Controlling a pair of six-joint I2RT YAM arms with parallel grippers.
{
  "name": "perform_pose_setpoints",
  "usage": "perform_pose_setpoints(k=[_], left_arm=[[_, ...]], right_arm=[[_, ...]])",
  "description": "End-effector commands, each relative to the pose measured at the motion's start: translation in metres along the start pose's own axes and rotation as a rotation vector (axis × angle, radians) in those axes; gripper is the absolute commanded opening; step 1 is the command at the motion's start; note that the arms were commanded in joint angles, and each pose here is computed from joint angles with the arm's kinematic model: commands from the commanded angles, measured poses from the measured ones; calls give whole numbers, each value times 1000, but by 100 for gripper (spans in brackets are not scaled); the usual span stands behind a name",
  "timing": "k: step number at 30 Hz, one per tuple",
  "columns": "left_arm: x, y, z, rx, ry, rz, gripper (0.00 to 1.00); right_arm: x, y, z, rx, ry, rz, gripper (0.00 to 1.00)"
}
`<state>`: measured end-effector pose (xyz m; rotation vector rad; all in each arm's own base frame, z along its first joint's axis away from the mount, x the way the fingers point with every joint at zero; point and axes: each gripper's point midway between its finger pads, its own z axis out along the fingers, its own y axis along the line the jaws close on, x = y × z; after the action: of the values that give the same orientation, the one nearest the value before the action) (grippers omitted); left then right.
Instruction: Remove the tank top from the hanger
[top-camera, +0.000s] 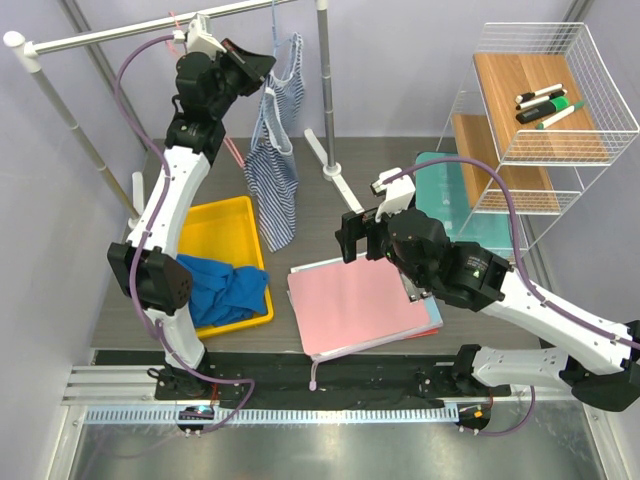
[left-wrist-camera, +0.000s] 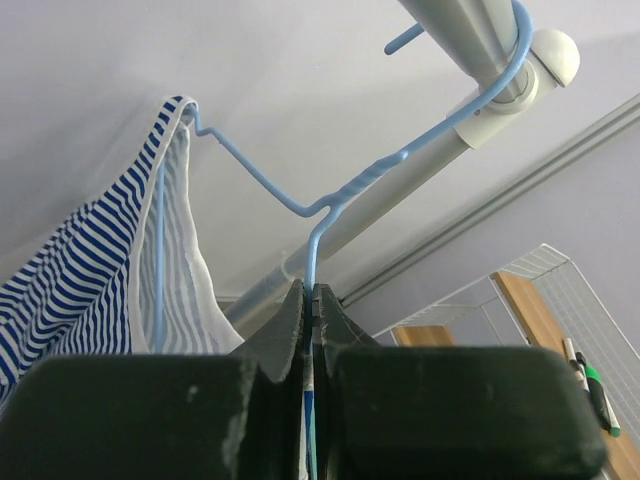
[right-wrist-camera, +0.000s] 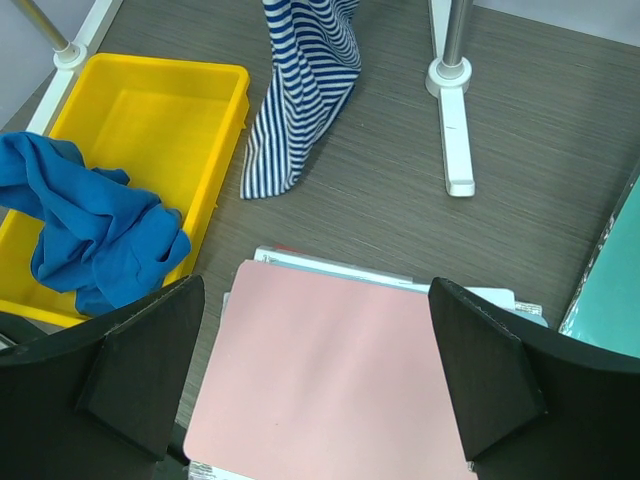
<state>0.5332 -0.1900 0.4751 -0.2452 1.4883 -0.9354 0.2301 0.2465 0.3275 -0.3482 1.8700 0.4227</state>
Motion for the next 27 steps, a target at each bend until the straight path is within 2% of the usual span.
perform_pose_setpoints(k=[1, 4, 8, 12, 21, 27], left_arm=[[-35, -38, -13, 105, -95, 9, 0], [-30, -33, -14, 88, -85, 4, 2], [-23, -33, -13, 114, -71, -16, 16], [-16, -36, -10, 150, -44, -36, 24], [-7, -46, -4, 220, 5, -74, 27], [-3, -41, -2, 209, 17, -82, 31]], right_arm=[[-9, 0, -4, -8, -32, 30, 100], [-9, 0, -5, -9, -30, 32, 100], [-11, -1, -6, -8, -36, 32, 100], [-11, -1, -6, -5, -37, 34, 100], [-8, 1, -3, -10, -27, 32, 100], [-9, 1, -5, -10, -30, 38, 100]])
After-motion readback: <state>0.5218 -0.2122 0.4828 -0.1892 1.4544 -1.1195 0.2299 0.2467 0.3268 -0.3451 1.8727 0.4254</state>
